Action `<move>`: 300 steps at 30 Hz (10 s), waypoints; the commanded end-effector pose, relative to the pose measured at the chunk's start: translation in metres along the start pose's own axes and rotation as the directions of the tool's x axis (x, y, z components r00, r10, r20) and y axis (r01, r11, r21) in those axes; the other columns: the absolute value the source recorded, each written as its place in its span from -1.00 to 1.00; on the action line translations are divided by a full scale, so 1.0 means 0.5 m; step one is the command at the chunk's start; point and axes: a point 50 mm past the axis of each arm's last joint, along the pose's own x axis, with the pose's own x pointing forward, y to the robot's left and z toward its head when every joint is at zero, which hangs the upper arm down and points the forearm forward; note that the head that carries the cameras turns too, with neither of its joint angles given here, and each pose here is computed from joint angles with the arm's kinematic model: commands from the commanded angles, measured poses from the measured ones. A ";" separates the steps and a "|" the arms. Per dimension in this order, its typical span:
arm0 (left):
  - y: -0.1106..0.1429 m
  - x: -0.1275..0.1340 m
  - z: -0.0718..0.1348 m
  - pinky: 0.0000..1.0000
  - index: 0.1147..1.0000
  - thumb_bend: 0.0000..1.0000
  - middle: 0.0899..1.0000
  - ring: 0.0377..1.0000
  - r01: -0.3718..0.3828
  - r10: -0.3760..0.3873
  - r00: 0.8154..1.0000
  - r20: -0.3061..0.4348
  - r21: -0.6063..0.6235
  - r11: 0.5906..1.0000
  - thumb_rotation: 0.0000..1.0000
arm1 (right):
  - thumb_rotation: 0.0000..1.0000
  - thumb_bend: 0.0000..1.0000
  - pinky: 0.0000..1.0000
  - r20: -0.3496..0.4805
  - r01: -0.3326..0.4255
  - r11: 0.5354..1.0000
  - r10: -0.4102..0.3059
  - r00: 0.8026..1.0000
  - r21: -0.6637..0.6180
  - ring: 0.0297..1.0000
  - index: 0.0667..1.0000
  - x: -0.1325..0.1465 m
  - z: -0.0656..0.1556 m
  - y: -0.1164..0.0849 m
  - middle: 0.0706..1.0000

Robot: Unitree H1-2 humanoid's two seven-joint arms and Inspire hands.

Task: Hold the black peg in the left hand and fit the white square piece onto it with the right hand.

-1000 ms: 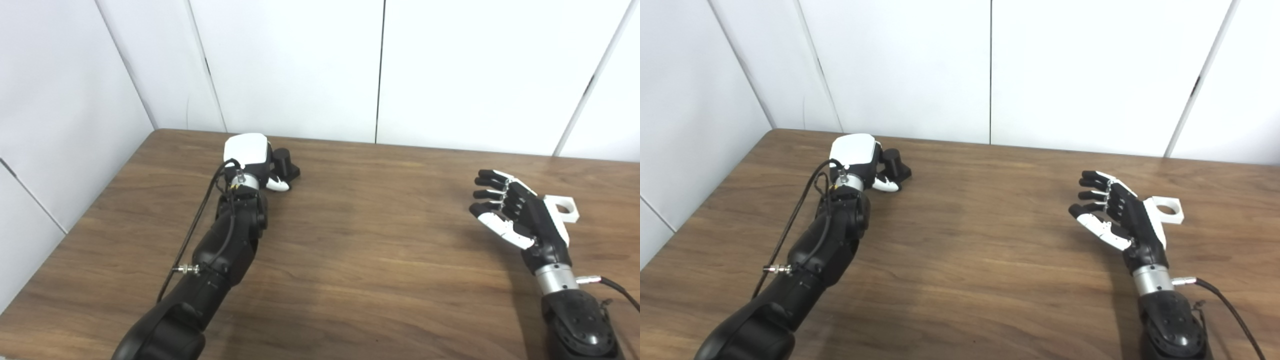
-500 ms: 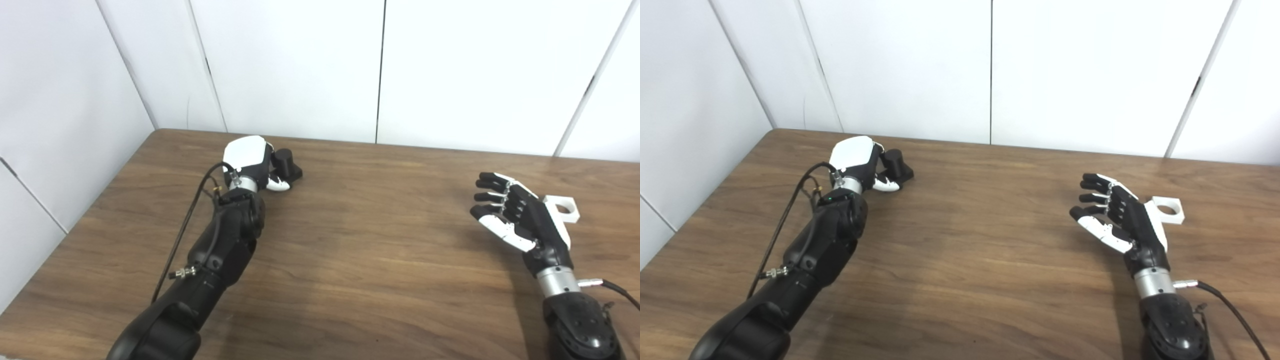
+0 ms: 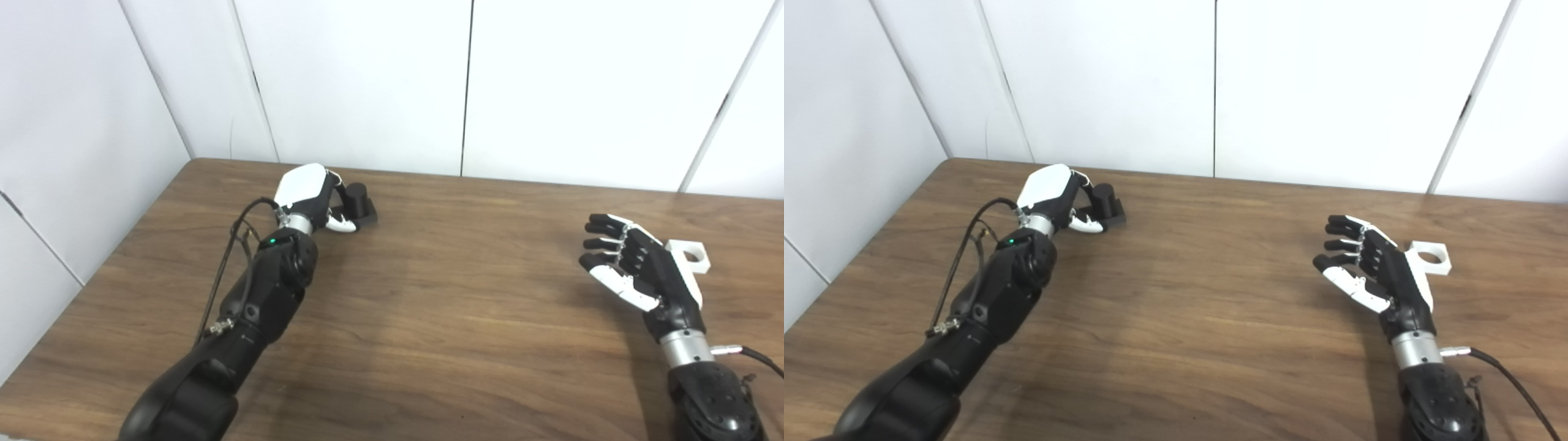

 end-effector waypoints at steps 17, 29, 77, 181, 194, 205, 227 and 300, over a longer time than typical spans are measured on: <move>0.022 -0.011 0.008 0.53 -0.14 0.04 0.66 0.72 0.193 -0.192 0.938 0.289 0.028 0.981 -0.83 | -0.08 0.50 0.23 0.081 0.021 0.999 -0.018 0.997 -0.042 0.37 0.47 0.022 0.050 -0.027 0.47; -0.013 -0.024 0.026 0.58 -0.14 0.04 0.65 0.75 0.334 -0.280 0.837 0.470 -0.035 0.942 -0.84 | -0.13 0.46 0.22 0.083 0.020 0.999 -0.017 0.996 -0.043 0.37 0.48 0.022 0.054 -0.031 0.47; -0.179 -0.126 0.227 0.40 -0.15 0.04 0.61 0.68 0.481 -0.410 0.489 0.770 0.155 0.863 -0.84 | -0.23 0.41 0.20 0.096 0.055 0.998 -0.053 0.994 -0.025 0.37 0.50 0.018 0.079 -0.038 0.48; -0.176 -0.140 0.141 0.49 -0.15 0.04 0.63 0.70 0.520 -0.468 0.497 0.731 0.181 0.835 -0.85 | -0.40 0.75 0.77 -0.483 -0.471 0.353 0.059 0.873 -0.808 0.88 0.58 0.232 0.143 -0.351 0.86; -0.173 -0.137 0.140 0.49 -0.15 0.04 0.63 0.69 0.520 -0.468 0.497 0.731 0.181 0.835 -0.85 | -0.34 0.61 0.80 -0.448 -0.439 0.352 0.061 0.892 -0.827 0.85 0.52 0.213 0.090 -0.335 0.81; -0.174 -0.139 0.147 0.46 -0.15 0.04 0.63 0.69 0.514 -0.468 0.491 0.735 0.190 0.837 -0.85 | -0.30 0.57 0.66 -0.439 -0.433 0.356 0.069 0.896 -0.828 0.79 0.48 0.217 0.071 -0.323 0.77; -0.176 -0.141 0.149 0.49 -0.15 0.04 0.63 0.70 0.526 -0.467 0.487 0.738 0.179 0.832 -0.85 | -0.33 0.43 0.62 -0.449 -0.457 0.308 0.101 0.888 -0.834 0.74 0.22 0.255 0.065 -0.265 0.68; -0.174 -0.132 0.147 0.45 -0.15 0.04 0.62 0.69 0.521 -0.474 0.492 0.730 0.190 0.832 -0.85 | -0.71 0.05 0.72 -0.250 -0.306 0.283 0.215 0.944 -0.909 0.75 -0.09 0.239 0.172 -0.255 0.62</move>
